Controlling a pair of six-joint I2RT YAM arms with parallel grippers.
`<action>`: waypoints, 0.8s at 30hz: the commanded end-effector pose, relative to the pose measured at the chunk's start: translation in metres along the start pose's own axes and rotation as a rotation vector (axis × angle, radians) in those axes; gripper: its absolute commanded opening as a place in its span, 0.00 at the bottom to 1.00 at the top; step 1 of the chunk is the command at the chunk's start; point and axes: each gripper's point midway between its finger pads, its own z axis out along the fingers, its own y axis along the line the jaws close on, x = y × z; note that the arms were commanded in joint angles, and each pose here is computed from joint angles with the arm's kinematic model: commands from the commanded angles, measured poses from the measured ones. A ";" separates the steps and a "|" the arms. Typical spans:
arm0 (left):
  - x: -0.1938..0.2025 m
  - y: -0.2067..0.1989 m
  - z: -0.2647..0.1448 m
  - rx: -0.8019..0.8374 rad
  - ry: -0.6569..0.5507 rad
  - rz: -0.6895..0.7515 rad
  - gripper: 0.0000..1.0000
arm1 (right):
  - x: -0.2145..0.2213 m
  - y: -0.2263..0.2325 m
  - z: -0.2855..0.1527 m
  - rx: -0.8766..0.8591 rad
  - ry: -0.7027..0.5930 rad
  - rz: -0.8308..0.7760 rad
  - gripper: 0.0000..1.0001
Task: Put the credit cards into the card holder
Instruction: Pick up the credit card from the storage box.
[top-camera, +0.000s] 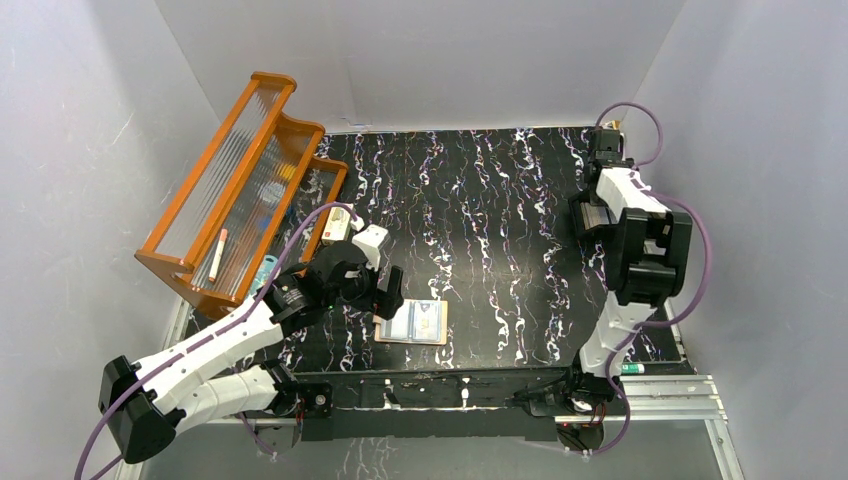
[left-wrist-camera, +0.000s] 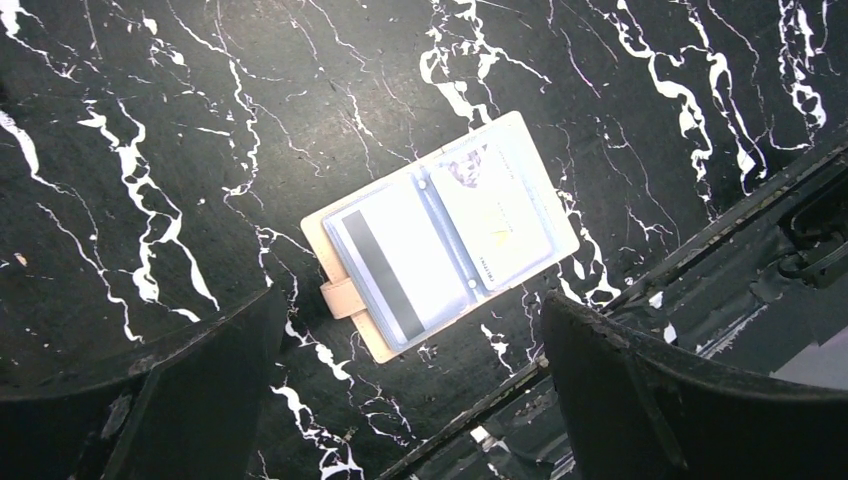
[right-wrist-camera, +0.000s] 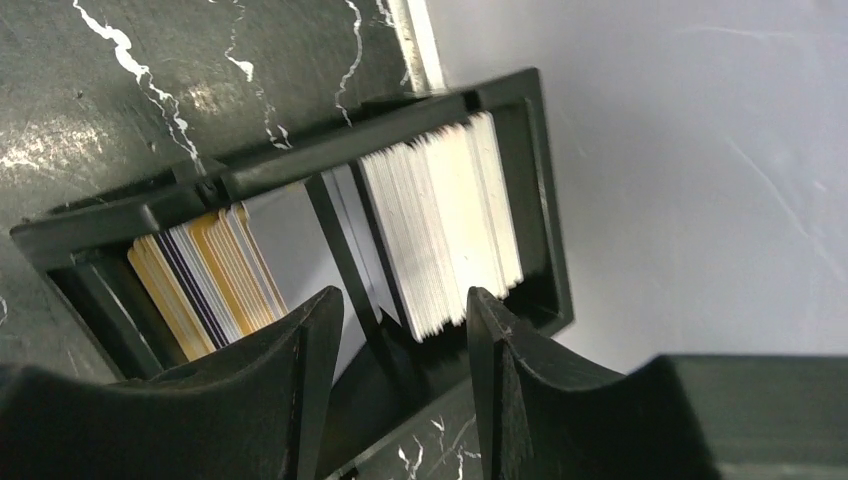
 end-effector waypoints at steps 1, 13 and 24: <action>0.001 0.009 -0.003 -0.043 -0.005 0.032 0.99 | -0.019 0.002 0.017 0.010 -0.030 -0.024 0.57; 0.000 0.006 -0.004 -0.027 -0.007 0.033 0.99 | -0.006 -0.004 0.046 0.093 0.018 -0.105 0.52; -0.001 0.007 -0.006 -0.030 -0.015 0.031 0.99 | -0.025 -0.010 0.037 0.086 -0.026 -0.087 0.33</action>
